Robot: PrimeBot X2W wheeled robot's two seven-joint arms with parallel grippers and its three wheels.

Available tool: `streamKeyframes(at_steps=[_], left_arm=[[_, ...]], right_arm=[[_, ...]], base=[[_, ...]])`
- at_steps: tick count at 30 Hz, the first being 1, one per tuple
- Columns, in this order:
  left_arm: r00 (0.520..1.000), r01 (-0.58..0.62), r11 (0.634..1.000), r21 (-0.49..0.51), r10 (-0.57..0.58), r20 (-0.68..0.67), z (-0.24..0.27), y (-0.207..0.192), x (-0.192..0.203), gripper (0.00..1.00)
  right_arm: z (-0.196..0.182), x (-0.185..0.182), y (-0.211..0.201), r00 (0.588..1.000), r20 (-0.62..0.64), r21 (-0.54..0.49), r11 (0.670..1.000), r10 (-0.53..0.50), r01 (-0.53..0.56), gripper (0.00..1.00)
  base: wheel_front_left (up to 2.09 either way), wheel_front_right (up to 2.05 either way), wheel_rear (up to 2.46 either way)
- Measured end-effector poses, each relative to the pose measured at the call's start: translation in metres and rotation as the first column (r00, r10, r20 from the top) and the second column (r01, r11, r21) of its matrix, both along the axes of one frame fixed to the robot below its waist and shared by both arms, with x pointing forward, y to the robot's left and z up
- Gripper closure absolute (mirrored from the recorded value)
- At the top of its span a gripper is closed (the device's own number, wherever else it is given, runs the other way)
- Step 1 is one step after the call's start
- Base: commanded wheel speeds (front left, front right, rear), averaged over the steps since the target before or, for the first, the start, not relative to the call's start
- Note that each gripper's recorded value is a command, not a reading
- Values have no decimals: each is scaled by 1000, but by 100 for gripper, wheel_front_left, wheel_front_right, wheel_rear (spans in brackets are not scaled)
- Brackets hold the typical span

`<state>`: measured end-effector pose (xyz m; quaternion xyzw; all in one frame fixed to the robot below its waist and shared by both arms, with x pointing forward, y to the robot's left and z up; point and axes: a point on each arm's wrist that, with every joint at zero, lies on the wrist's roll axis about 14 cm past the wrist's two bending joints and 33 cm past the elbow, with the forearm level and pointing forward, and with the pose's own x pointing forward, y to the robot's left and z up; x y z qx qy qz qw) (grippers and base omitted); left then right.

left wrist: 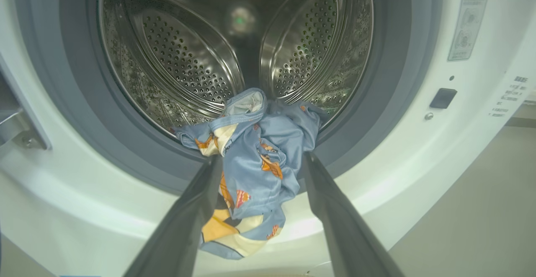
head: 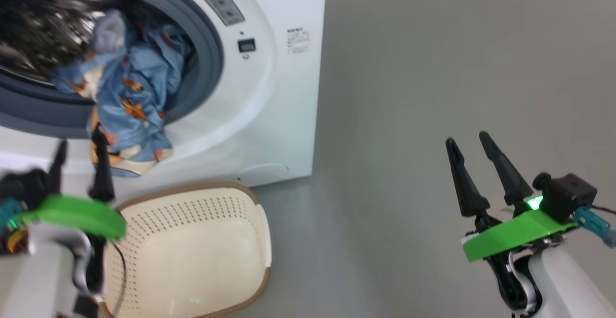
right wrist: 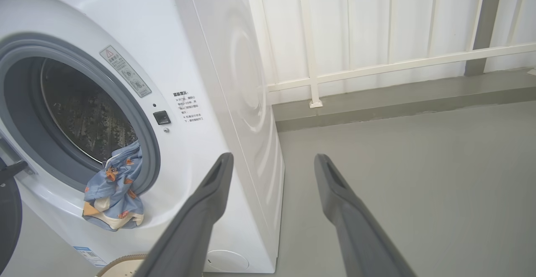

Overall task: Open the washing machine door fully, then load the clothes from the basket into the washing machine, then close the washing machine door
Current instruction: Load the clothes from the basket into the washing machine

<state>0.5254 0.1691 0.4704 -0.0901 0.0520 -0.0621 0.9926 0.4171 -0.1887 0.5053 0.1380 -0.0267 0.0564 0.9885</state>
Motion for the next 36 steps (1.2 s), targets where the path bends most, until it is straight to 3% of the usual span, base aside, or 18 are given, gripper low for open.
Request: streamKeyframes(at_steps=[5,12,18,36], left_arm=[[1000,-28,1000,-6,28,1,-3,7,-44,0],[993,-67,997,-23,69,98,25,20,-81,0],[990,-101,995,-16,102,95,19,29,-111,0],[987,-129,991,-22,130,90,15,33,-132,0]], right_arm=[[8,-13,6,1000,19,2,1000,19,-19,0],[24,-18,15,997,64,-2,999,49,-49,0],[25,-20,19,996,67,0,998,62,-62,0],[19,-18,28,994,49,-18,995,103,-102,0]], base=[[0,0,0],[0,0,0],[0,0,0],[0,0,0]])
